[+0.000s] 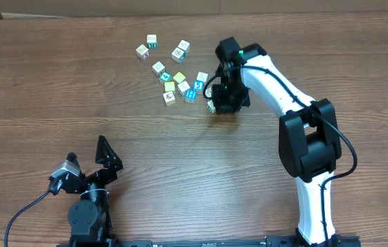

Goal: Form a circle

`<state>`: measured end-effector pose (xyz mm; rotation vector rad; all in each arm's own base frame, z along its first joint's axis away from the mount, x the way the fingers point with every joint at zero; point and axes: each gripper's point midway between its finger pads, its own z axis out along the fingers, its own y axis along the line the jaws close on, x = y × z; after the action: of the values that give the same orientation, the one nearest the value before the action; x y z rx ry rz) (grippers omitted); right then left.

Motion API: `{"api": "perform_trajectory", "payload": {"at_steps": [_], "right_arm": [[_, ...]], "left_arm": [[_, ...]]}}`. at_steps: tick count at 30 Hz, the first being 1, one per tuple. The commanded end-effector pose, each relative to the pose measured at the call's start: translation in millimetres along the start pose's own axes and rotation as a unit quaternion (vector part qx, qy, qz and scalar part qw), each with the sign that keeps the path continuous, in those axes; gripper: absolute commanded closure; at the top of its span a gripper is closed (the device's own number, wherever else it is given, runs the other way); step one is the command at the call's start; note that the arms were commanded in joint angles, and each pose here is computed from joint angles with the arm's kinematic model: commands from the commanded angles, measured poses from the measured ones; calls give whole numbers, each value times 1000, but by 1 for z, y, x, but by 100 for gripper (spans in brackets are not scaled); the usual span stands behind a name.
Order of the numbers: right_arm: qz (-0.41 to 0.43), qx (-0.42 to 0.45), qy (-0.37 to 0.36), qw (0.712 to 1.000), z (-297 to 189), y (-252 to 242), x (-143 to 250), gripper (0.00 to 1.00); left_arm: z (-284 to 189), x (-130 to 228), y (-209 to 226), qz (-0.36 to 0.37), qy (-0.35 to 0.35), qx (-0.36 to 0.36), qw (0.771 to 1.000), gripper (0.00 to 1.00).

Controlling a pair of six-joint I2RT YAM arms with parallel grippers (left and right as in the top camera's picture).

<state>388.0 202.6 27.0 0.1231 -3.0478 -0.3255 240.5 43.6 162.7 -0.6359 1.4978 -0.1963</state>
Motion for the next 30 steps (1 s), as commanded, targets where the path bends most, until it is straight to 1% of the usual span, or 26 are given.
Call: {"api": "perform_trajectory", "payload": {"at_steps": [1, 5, 11, 20, 30], "right_arm": [[14, 5, 12, 1000, 16, -4, 8, 86], [24, 4, 9, 1000, 29, -4, 11, 86], [9, -7, -7, 1000, 34, 10, 6, 86], [-17, -33, -102, 994, 33, 29, -39, 85], [-33, -54, -178, 982, 29, 41, -77, 80]], "left_arm": [[0, -1, 1, 5, -5, -3, 1000, 1], [0, -1, 1, 5, -5, -3, 1000, 0], [0, -1, 1, 5, -5, -3, 1000, 1], [0, -1, 1, 5, -5, -3, 1000, 1], [0, -1, 1, 5, -5, -3, 1000, 1]]}}
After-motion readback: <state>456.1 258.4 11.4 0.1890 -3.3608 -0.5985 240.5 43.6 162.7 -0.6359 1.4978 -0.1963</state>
